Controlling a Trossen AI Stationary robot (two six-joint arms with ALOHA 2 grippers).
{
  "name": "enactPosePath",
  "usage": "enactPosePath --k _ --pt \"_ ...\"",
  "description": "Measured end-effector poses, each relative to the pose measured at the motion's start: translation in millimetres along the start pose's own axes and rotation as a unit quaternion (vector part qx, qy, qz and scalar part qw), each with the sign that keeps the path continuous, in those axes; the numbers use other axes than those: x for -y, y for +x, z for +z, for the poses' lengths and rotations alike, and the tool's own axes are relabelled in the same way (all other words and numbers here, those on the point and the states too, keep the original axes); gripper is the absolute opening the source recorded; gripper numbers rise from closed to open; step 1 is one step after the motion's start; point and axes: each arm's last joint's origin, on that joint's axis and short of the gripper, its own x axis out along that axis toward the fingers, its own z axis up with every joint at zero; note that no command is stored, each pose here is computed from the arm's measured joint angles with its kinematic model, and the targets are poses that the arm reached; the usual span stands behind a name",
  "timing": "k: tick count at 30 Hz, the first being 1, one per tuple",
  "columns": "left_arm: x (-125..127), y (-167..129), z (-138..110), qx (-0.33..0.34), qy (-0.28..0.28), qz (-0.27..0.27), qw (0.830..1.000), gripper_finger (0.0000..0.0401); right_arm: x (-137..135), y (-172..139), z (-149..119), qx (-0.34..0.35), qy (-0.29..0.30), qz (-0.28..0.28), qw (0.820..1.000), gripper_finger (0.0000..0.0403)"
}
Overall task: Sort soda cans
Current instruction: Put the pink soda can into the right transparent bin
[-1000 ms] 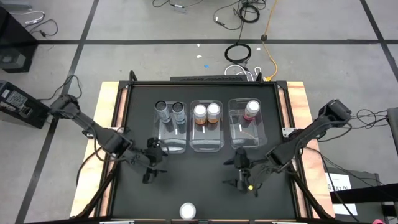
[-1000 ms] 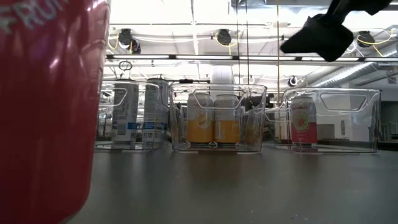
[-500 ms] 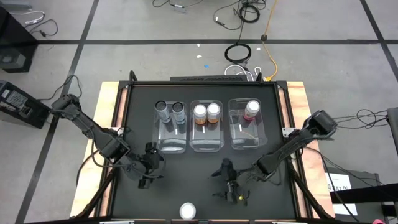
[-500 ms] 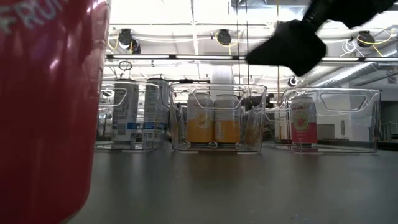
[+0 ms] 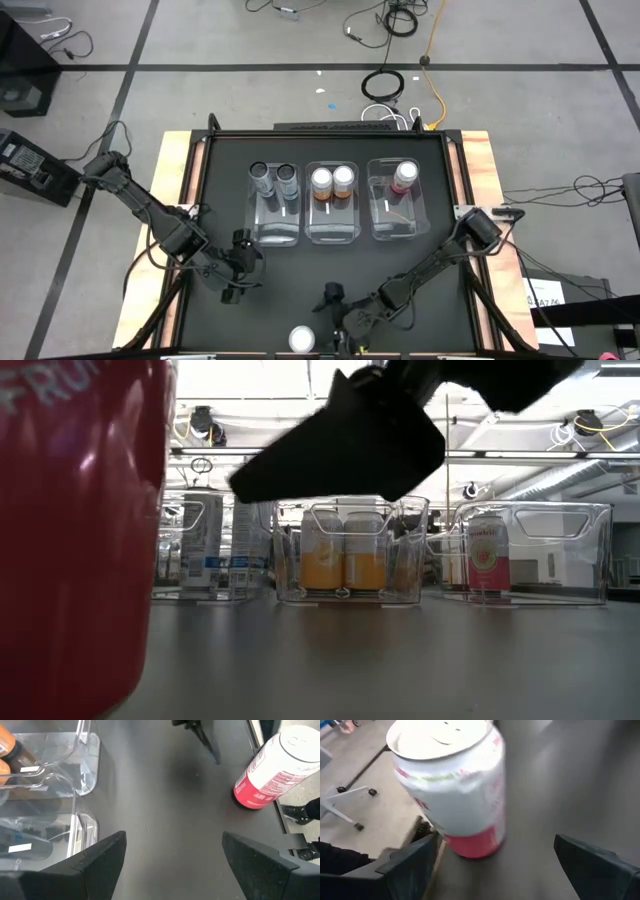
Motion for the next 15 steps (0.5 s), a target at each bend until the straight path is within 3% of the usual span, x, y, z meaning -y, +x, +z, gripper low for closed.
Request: enactPosePath --k 10,15 --pt "0.1 -0.1 -0.3 -0.001 0.001 0.0 1.0 0.0338 -10.1 5.4 14.5 0.031 0.016 0.016 0.999 0.0394" --pt "0.0 -0.1 -0.5 -0.002 0.001 0.001 1.0 0.0338 -14.7 7.2 24.7 0.039 -0.007 0.019 0.999 0.0394"
